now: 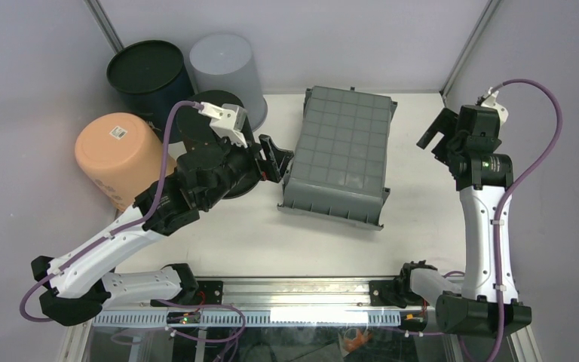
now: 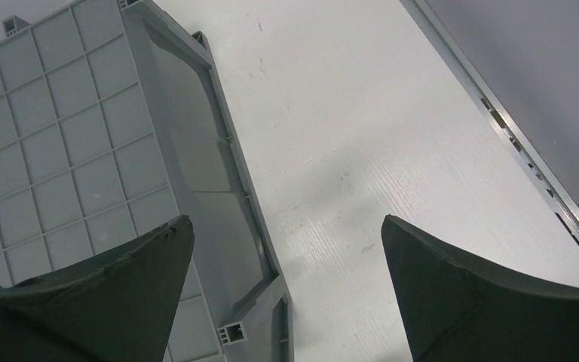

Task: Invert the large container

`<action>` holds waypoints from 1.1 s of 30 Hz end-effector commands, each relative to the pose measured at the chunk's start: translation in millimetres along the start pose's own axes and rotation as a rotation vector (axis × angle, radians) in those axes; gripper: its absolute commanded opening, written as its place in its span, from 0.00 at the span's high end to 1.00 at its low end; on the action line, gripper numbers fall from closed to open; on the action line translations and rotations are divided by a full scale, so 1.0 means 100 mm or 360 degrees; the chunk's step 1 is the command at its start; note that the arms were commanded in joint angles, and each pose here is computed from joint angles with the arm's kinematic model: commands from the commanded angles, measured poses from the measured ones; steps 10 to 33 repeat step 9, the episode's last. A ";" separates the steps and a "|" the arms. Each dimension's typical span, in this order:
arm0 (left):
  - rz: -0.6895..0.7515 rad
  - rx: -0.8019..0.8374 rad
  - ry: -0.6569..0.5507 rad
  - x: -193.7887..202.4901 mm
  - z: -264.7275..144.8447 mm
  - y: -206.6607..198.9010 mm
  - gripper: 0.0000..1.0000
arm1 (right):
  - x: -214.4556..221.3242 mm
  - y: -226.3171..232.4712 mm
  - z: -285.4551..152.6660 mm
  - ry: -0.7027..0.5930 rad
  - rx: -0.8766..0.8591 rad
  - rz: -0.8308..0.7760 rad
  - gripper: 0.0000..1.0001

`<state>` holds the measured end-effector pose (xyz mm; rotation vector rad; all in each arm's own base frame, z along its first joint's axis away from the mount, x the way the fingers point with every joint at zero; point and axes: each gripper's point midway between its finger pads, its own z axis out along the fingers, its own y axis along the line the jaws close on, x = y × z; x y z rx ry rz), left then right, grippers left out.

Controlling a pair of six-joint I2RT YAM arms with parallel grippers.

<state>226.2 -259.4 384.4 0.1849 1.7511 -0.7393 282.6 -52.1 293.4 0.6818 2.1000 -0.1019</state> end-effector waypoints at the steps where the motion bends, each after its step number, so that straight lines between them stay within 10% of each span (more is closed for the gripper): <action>1: -0.0064 0.0009 -0.0117 -0.22 -0.01 -0.04 0.01 | -0.06 -0.07 -0.11 -0.0088 0.0011 0.0001 0.01; 33: -0.0034 0.0029 -0.0080 -0.14 0.03 -0.05 0.01 | -0.18 -0.08 -0.18 -0.0202 -0.0002 0.0028 0.00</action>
